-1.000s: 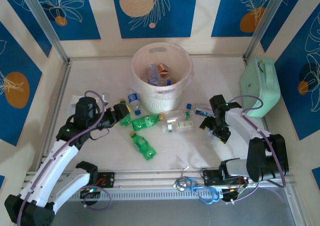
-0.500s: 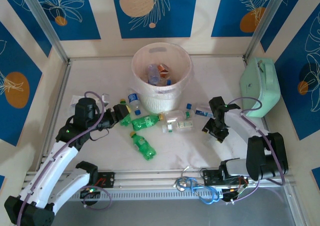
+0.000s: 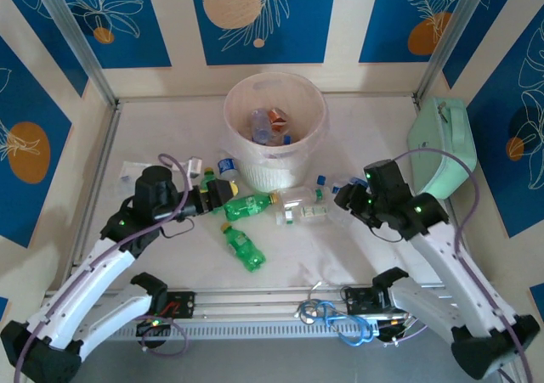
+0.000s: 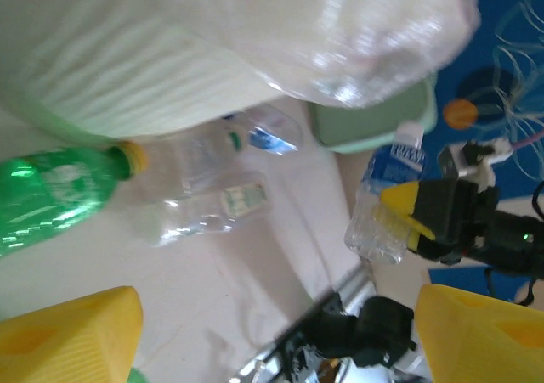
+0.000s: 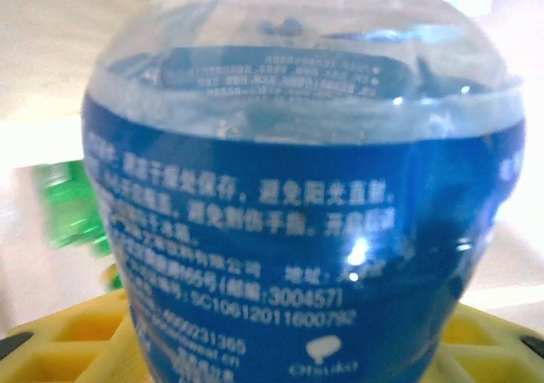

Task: Put the plastic bottles in the bin

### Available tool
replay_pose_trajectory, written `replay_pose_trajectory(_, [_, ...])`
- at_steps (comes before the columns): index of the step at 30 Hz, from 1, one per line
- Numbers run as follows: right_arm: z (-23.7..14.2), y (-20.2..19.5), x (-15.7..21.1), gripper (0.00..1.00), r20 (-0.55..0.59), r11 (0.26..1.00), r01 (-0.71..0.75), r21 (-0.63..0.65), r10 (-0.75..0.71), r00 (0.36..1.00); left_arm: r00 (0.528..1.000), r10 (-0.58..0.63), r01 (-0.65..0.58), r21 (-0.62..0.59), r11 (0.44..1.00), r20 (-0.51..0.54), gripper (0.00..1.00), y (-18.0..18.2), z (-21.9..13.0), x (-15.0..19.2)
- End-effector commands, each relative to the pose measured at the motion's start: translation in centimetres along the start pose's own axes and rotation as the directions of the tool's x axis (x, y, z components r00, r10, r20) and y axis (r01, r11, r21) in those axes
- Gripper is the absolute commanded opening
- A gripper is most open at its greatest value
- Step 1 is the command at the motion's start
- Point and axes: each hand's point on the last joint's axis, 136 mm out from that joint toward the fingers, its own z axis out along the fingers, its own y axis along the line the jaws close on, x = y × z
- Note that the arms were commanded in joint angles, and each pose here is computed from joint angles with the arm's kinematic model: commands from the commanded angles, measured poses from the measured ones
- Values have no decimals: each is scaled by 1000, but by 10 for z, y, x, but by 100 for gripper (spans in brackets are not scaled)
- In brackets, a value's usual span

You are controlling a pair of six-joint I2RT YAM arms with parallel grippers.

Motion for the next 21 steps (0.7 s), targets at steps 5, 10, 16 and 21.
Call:
replay_pose_trajectory(5, [-57, 95, 18, 55, 49, 938, 130, -322, -121, 992, 946, 324, -318, 260, 912, 24, 91, -99, 11, 8])
replay_pose_trajectory(10, [-73, 142, 27, 55, 74, 897, 202, -393, -188, 979, 896, 443, -430, 332, 840, 39, 100, -130, 17, 27])
replay_pose_trajectory(16, [-81, 175, 28, 55, 60, 867, 153, -474, -141, 988, 853, 510, -516, 330, 791, 112, 100, -142, 16, 34])
replay_pose_trajectory(21, [-81, 192, 31, 56, 35, 847, 134, -514, -135, 990, 833, 539, -547, 328, 770, 123, 100, -147, 20, 37])
